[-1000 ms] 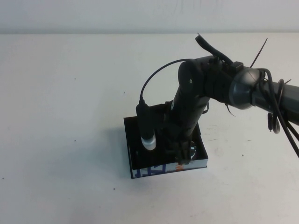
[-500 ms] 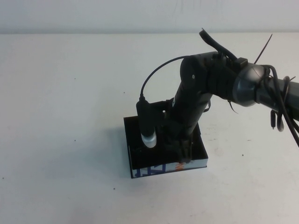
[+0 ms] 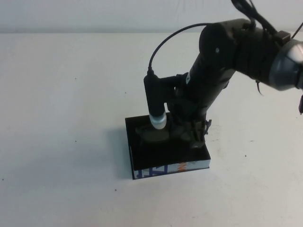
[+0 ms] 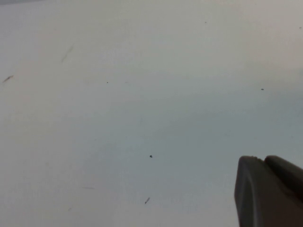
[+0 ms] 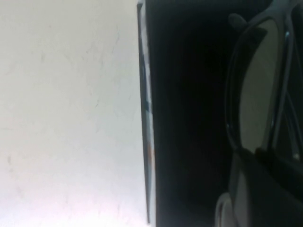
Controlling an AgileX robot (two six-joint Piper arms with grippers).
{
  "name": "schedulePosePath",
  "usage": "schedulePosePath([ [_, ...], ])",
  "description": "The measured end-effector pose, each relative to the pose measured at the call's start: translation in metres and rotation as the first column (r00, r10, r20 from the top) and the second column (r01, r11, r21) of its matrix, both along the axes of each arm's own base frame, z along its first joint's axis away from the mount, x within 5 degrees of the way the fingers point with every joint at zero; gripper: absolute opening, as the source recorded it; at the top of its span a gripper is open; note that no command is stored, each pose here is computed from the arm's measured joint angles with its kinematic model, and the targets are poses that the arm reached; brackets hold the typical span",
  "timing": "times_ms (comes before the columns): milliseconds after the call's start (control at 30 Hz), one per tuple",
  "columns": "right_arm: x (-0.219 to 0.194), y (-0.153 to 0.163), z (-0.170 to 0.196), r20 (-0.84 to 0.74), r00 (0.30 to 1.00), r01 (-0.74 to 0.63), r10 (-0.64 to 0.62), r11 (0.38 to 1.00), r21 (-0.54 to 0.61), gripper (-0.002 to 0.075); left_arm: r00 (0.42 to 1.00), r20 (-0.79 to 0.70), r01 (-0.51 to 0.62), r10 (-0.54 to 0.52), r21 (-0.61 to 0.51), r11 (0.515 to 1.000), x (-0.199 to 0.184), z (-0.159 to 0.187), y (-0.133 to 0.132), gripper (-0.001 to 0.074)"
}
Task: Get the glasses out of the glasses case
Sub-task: Pick up the glasses from the glasses case, then place the glasses on the table
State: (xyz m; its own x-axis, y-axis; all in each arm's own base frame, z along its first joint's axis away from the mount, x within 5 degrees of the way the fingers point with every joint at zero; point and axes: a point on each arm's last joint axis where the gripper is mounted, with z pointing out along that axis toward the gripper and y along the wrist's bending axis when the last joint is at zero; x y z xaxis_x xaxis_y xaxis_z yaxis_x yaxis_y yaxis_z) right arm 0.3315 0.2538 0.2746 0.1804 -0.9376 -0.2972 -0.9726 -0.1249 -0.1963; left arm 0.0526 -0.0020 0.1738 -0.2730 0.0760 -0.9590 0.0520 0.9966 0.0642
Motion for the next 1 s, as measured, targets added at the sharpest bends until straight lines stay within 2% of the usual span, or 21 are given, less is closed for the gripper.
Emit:
schedulePosePath([
  [100, -0.004, -0.009, 0.015, -0.006, 0.997, 0.072, -0.072, 0.997, 0.005, 0.0008, 1.0, 0.0, 0.0, 0.0, 0.0, 1.0, 0.0, 0.0, 0.0, -0.0005],
  [167, -0.006, -0.02, 0.024, -0.029, 0.986, 0.164, -0.164, 0.986, -0.005, 0.0008, 1.0, 0.0, 0.0, 0.0, 0.0, 1.0, 0.0, 0.0, 0.0, -0.0005],
  [300, 0.001, -0.046, 0.036, -0.114, 0.902, 0.421, -0.417, 0.907, 0.017, 0.0008, 1.0, 0.0, 0.0, 0.0, 0.0, 1.0, 0.0, 0.0, 0.0, -0.0005],
  [400, 0.011, -0.071, 0.038, -0.248, 0.757, 0.634, -0.605, 0.772, 0.052, 0.0008, 1.0, 0.0, 0.0, 0.0, 0.0, 1.0, 0.0, 0.0, 0.0, -0.0005],
  [467, 0.017, -0.091, 0.041, -0.346, 0.627, 0.756, -0.697, 0.651, 0.059, 0.0008, 1.0, 0.0, 0.0, 0.0, 0.0, 1.0, 0.0, 0.0, 0.0, -0.0005],
  [567, 0.022, -0.115, 0.04, -0.444, 0.453, 0.871, -0.773, 0.491, 0.033, 0.0007, 1.0, 0.0, 0.0, 0.0, 0.0, 1.0, 0.0, 0.0, 0.0, -0.0005],
  [667, 0.021, -0.138, 0.033, -0.491, 0.304, 0.932, -0.816, 0.363, -0.026, 0.0007, 1.0, 0.0, 0.0, 0.0, 0.0, 1.0, 0.0, 0.0, 0.0, -0.0005],
  [867, 0.001, -0.166, -0.006, -0.515, 0.072, 0.973, -0.854, 0.174, -0.152, 0.0008, 1.0, 0.0, 0.0, 0.0, 0.0, 1.0, 0.0, 0.0, 0.0, -0.0005],
  [1000, -0.012, -0.177, -0.035, -0.504, -0.033, 0.98, -0.863, 0.073, -0.187, 0.0007, 1.0, 0.0, 0.0, 0.0, 0.0, 1.0, 0.0, 0.0, 0.0, -0.0005],
])
